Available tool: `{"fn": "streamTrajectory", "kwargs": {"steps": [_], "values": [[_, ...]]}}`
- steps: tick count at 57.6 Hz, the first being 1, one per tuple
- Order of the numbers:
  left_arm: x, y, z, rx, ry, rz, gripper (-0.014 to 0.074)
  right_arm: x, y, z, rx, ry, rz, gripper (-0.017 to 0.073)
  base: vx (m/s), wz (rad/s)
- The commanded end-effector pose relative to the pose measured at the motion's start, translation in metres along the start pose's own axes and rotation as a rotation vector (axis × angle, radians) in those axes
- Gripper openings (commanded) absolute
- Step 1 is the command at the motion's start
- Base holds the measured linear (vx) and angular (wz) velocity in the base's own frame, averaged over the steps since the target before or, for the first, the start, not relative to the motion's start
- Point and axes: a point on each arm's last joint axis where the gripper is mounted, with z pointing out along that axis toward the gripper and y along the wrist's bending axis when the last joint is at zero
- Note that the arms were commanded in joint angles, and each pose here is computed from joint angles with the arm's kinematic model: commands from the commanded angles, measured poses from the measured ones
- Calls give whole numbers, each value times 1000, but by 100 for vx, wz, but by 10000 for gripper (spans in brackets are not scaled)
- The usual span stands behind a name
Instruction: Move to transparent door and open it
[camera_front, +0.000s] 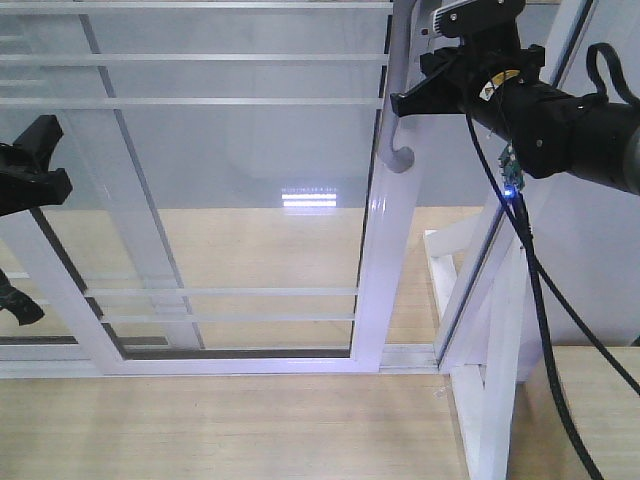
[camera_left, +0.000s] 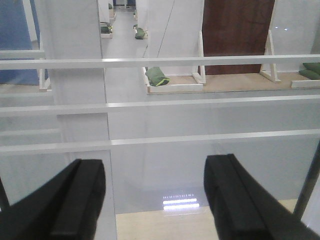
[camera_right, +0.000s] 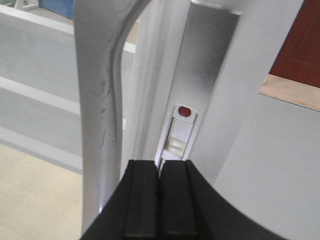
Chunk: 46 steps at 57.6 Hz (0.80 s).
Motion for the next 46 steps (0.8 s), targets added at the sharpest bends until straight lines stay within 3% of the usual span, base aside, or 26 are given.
{"fn": "streamTrajectory", "kwargs": {"steps": [1,12,17,23,33,40,46], "values": [[-21,0,-1,-7,-127,-7,545,-37,-3,-16,18,-151,-1,73,0,0],[-18,-1,0,1,-92,-6,545,-51,-2,-33,0,-120,-4,73,0,0],[-14,-3,0,21,-45,31,545,-59,-5,-48,-6,-84,-27,60,0,0],[-8,-9,2,65,-5,94,545,-73,-8,-71,-14,-56,-66,0,0,0],[1,-27,17,170,-28,104,545,-98,-12,-111,-14,-83,-78,-8,0,0],[3,-45,37,273,-71,64,545,-112,-15,-136,-9,-118,-71,-5,0,0],[-2,-62,59,370,-102,-25,545,-108,-15,-152,-5,-136,-69,-4,0,0]]}}
